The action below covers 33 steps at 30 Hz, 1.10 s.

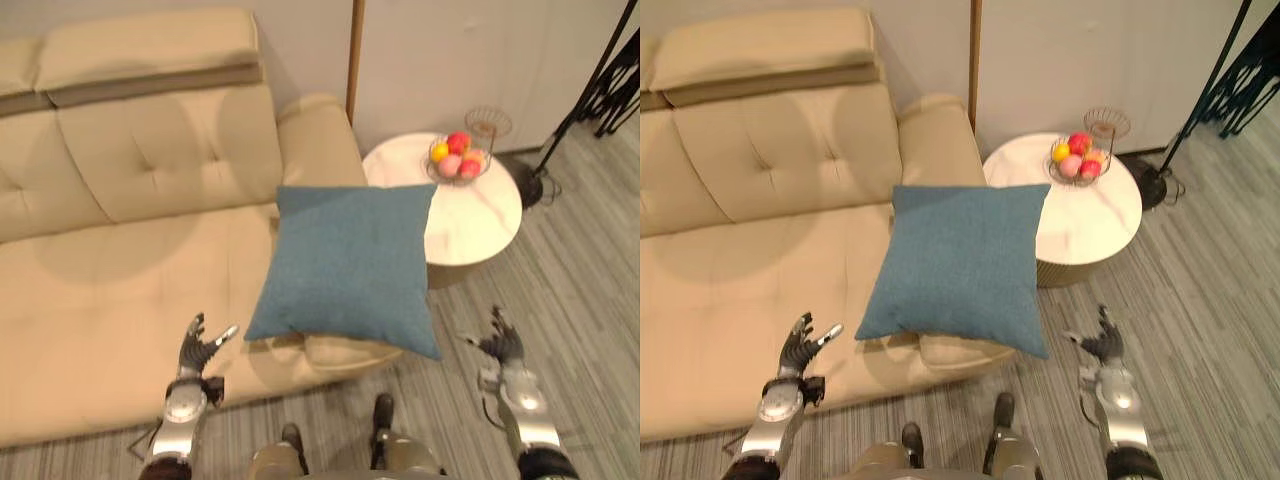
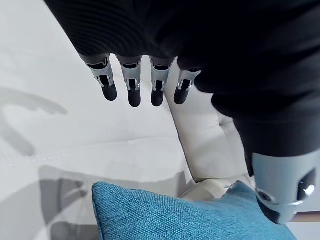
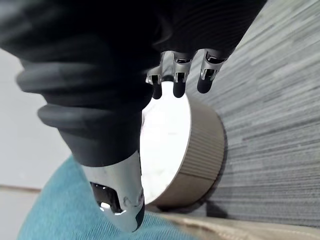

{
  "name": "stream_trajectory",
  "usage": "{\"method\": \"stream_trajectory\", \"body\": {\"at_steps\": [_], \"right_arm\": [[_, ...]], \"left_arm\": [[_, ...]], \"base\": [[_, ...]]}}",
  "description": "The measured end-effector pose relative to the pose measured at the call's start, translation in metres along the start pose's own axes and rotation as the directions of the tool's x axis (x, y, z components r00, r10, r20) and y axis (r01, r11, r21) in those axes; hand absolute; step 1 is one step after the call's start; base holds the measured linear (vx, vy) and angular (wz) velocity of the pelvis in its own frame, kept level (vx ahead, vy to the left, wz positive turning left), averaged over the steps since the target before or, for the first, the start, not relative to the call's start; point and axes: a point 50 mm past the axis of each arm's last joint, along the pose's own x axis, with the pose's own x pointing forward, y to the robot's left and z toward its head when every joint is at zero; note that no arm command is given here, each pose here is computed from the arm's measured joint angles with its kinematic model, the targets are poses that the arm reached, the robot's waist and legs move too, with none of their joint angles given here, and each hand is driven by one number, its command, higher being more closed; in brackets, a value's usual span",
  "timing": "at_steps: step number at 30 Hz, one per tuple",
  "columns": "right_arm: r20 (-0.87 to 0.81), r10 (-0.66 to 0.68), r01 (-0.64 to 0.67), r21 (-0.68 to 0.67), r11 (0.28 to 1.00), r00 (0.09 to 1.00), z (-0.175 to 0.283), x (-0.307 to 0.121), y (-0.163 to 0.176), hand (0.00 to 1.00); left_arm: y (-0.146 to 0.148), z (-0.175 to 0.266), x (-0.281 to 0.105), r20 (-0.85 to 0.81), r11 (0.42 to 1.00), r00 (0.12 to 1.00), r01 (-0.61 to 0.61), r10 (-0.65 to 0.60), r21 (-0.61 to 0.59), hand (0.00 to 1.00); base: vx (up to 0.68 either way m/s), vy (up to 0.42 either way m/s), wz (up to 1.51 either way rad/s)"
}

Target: Pick up cushions and gather them together orderly.

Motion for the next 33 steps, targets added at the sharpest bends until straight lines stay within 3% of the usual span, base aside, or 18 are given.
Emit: {"method": "stream_trajectory", "body": {"at_steps": [9, 10, 14, 24, 27, 33], "right_arm": [[0.264, 0.177, -0.183, -0.003, 0.983, 0.948, 0.116, 0.05, 0.07, 0.0], [0.297, 0.18, -0.192, 0.011, 0.981, 0.938, 0.136, 0.055, 0.078, 1.0], [0.389, 0.156, -0.195, 0.061, 0.979, 0.908, 0.188, 0.061, 0.093, 1.0], [0.531, 0.143, -0.204, 0.058, 0.977, 0.835, 0.216, 0.044, 0.092, 1.0], [0.54, 0.147, -0.216, 0.066, 0.974, 0.829, 0.202, 0.034, 0.089, 1.0], [0.533, 0.168, -0.21, 0.019, 0.978, 0.83, 0.146, -0.007, 0.078, 1.0]], "left_arm": [[-0.029, 0.12, 0.059, 0.248, 0.998, 0.967, 0.055, -0.05, -0.015, 0.0], [-0.035, 0.142, 0.064, 0.29, 0.998, 0.956, 0.06, -0.054, -0.012, 1.0], [-0.051, 0.202, 0.069, 0.402, 0.997, 0.913, 0.077, -0.06, -0.026, 1.0], [-0.046, 0.244, 0.055, 0.544, 0.989, 0.839, 0.077, 0.005, -0.129, 1.0], [-0.046, 0.234, 0.045, 0.573, 0.985, 0.819, 0.096, 0.002, -0.141, 1.0], [-0.06, 0.161, 0.003, 0.526, 0.967, 0.847, 0.188, -0.07, -0.174, 1.0]], "base": [[-0.09, -0.016, -0.04], [-0.16, -0.004, 0.01], [-0.16, -0.024, 0.01], [-0.06, -0.047, 0.01], [0.09, -0.007, 0.0], [0.13, 0.014, 0.03]]}}
